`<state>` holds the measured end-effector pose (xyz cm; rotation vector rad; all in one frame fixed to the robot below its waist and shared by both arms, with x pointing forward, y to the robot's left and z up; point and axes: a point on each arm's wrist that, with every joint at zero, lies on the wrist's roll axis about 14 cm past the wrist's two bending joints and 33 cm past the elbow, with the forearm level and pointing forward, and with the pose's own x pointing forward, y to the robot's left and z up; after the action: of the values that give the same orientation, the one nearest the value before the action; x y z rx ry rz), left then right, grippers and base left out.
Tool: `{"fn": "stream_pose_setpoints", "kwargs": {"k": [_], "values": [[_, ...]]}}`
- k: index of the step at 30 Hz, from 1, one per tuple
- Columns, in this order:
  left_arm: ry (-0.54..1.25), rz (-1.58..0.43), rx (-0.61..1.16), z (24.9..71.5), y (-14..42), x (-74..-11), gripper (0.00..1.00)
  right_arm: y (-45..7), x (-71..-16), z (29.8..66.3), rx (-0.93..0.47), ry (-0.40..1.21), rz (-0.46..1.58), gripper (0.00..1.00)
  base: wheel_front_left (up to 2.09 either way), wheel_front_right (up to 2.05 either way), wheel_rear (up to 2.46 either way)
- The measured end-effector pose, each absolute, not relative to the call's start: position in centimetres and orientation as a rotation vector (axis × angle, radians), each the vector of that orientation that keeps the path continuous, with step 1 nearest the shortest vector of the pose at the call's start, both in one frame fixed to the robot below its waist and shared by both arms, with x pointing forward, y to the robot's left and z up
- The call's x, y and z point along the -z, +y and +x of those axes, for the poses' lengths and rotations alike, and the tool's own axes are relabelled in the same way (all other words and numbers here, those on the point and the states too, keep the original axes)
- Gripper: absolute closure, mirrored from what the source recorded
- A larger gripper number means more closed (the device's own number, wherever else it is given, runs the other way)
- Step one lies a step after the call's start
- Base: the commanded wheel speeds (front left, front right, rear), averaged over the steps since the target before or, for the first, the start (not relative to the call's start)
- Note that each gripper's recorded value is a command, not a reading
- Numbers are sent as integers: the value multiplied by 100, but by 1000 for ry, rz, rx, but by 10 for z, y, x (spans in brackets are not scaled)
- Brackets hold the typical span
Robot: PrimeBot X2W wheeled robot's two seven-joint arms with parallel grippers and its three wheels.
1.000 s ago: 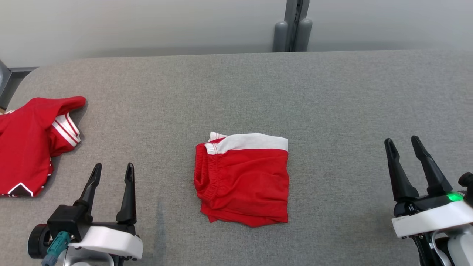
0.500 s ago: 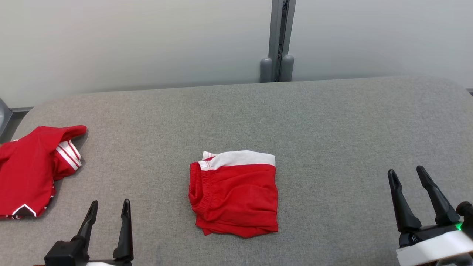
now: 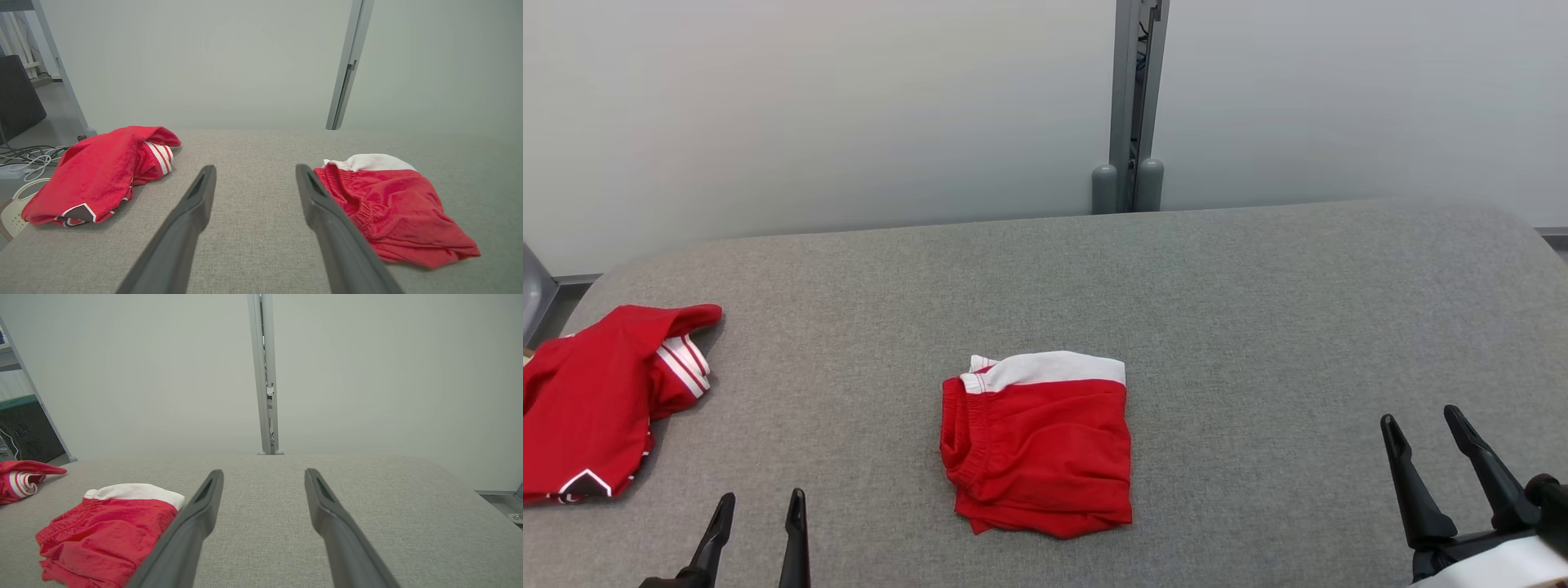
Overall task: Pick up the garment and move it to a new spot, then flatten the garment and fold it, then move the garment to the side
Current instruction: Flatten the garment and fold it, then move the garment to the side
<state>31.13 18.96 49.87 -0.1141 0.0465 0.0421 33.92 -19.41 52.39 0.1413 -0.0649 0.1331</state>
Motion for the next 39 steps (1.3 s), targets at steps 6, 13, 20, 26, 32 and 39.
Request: {"fn": "stream_pose_setpoints", "kwargs": {"k": [6, 13, 20, 26, 32, 39], "values": [[55, -105, -42, 309, 191, -497, 0, -196, -524, 338, -131, -59, 125, 0, 0, 0, 0], [67, -101, -41, 308, 192, -495, 0, -194, -522, 340, -134, -53, 118, 0, 0, 0, 0], [73, -103, -43, 308, 193, -494, 0, -192, -521, 341, -137, -48, 112, 0, 0, 0, 0], [77, -103, -44, 308, 193, -492, 0, -192, -520, 341, -138, -44, 104, 0, 0, 0, 0], [78, -104, -44, 308, 193, -492, 0, -193, -519, 342, -135, -40, 103, 0, 0, 0, 0], [83, -103, -42, 308, 192, -491, 0, -194, -518, 343, -131, -36, 102, 0, 0, 0, 0]]}}
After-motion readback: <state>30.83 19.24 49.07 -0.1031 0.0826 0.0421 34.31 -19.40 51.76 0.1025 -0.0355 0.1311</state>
